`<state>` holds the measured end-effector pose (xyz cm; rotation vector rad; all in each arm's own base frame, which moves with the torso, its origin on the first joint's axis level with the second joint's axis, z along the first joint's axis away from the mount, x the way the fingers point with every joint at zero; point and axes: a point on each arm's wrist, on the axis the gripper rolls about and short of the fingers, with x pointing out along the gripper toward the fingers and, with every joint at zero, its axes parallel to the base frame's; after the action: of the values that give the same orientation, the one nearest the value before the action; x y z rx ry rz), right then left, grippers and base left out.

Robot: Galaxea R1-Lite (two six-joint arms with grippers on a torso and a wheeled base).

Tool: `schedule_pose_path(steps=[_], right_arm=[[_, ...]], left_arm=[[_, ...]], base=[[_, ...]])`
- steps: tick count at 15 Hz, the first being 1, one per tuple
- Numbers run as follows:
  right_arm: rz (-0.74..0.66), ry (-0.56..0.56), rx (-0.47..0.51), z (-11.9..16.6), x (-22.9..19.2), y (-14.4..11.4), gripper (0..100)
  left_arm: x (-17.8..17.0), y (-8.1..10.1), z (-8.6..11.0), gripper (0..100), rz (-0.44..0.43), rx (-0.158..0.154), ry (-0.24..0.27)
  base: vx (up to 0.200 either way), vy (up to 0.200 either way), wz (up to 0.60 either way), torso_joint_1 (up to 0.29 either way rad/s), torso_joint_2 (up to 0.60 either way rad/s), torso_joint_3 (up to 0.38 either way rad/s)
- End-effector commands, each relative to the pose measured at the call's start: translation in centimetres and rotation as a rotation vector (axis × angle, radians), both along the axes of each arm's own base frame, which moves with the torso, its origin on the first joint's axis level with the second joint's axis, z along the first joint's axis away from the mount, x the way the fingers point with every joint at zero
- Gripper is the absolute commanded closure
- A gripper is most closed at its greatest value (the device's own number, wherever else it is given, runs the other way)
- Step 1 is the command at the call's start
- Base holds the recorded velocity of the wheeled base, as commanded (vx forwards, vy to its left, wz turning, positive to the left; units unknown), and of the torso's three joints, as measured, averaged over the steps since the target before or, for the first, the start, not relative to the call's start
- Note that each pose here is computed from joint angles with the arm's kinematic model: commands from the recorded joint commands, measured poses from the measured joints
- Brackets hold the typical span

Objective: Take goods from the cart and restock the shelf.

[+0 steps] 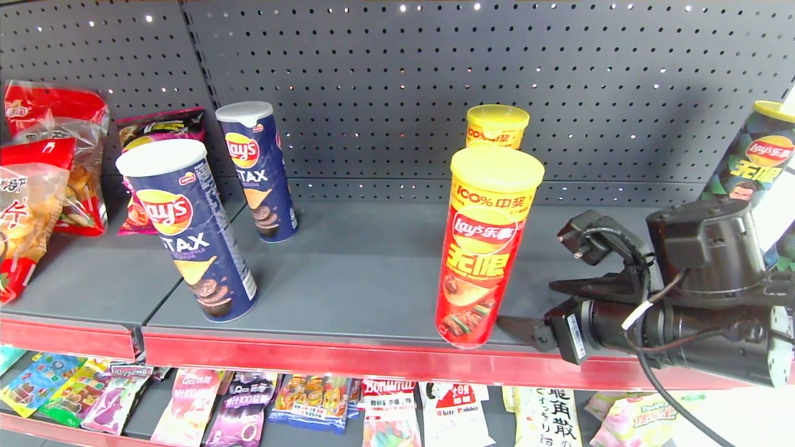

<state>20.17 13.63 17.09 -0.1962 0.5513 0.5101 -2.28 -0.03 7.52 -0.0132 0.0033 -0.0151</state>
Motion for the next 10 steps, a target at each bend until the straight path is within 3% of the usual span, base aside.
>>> schedule_pose_path(steps=[1,5,8,10], right_arm=[[-0.027,-0.03,0.016,0.7,-1.2,-1.2,0],[-0.109,-0.129,0.059,1.7,-5.6,-5.9,0],[-0.106,-0.219,0.023,-0.3,-10.8,-9.9,0],[-0.075,-0.286,0.099,-2.1,-14.5,-11.8,0]], left_arm=[[0.0,0.0,0.0,0,0.0,-0.001,0.0],[0.0,0.0,0.0,0,0.0,-0.001,0.0],[0.0,0.0,0.0,0,0.001,-0.001,0.0],[0.0,0.0,0.0,0,0.0,-0.001,0.0]], base=[[0.0,0.0,0.0,0.0,0.0,0.0],[0.0,0.0,0.0,0.0,0.0,0.0],[0.0,0.0,0.0,0.0,0.0,0.0],[0.0,0.0,0.0,0.0,0.0,0.0]])
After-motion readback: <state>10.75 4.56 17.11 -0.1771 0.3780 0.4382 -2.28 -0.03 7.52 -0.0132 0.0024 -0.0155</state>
